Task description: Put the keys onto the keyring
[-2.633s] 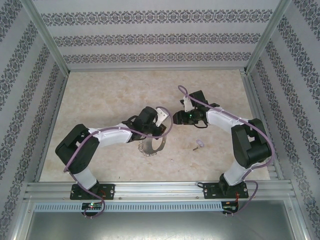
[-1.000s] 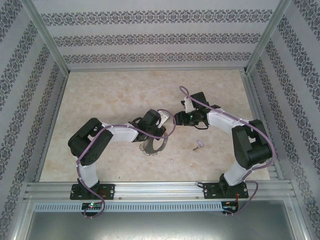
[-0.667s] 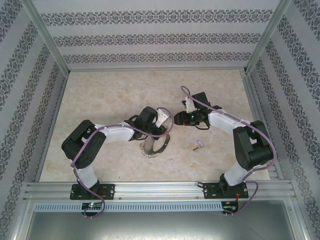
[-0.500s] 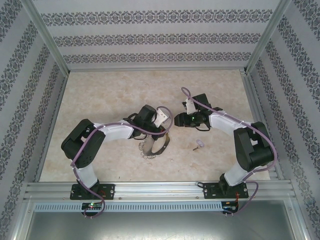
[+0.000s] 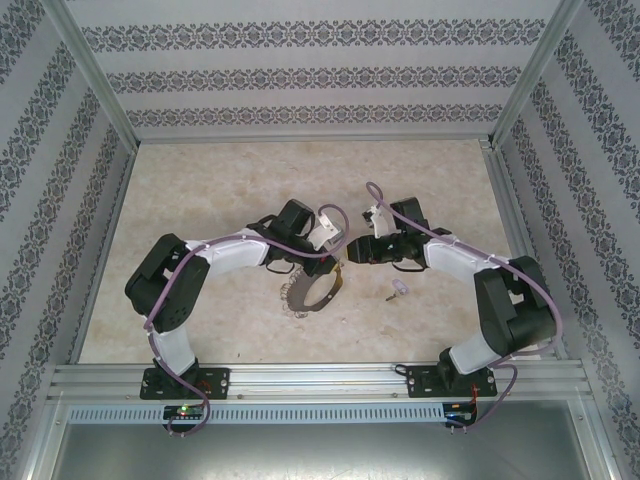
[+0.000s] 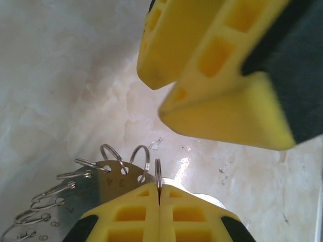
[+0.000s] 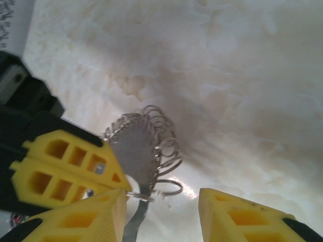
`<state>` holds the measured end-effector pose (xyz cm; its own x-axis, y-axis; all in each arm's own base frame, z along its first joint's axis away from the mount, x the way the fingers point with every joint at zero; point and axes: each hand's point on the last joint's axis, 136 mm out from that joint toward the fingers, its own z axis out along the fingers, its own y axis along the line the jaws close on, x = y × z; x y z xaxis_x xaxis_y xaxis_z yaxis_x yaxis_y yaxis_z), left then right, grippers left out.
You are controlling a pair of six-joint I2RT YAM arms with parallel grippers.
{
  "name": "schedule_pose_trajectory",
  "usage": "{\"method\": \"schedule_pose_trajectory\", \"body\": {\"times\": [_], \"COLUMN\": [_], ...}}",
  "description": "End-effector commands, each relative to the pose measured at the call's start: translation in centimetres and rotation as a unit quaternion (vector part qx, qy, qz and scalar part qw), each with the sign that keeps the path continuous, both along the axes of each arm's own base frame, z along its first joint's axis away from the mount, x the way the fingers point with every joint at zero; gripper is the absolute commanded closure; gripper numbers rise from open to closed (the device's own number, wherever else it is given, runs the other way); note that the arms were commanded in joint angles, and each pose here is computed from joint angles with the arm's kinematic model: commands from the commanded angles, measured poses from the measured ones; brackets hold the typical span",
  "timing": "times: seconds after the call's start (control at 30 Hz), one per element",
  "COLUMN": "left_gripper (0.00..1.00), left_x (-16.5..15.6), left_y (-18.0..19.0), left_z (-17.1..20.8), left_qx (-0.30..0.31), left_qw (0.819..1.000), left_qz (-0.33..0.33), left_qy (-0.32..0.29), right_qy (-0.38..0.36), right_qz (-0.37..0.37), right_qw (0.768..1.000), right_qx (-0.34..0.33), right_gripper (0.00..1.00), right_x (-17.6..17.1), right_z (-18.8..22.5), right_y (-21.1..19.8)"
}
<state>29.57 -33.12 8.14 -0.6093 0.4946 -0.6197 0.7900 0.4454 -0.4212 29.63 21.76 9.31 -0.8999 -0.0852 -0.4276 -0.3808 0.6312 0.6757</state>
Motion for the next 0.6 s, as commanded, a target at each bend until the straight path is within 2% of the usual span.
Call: {"method": "schedule_pose_trajectory", "body": {"times": [0.0, 0.13, 0.57], "left_gripper": [1.00, 1.00, 1.00], "left_x": [-0.9, -1.3, -1.5], "left_y": [0.1, 0.3, 0.4], "left_z": [1.3, 2.3, 5.9], "left_qx": [-0.016, -0.025, -0.076], "left_qw": [0.999, 0.998, 0.995], "left_qz": [-0.031, -0.043, -0.061], "left_qy": [0.019, 0.028, 0.028], "right_qy": [-0.040, -0.051, -0.064], "right_qz": [0.047, 0.064, 0.069], "right_qw": [0.997, 0.994, 0.988], "right_qx": [0.046, 0.079, 0.126], "right_gripper": [0.60, 0.60, 0.61], "right_x": [-0.9, -1.5, -1.8], "right_z": [2.2, 3.1, 3.4], "right_y": [1.1, 1.6, 2.3]}}
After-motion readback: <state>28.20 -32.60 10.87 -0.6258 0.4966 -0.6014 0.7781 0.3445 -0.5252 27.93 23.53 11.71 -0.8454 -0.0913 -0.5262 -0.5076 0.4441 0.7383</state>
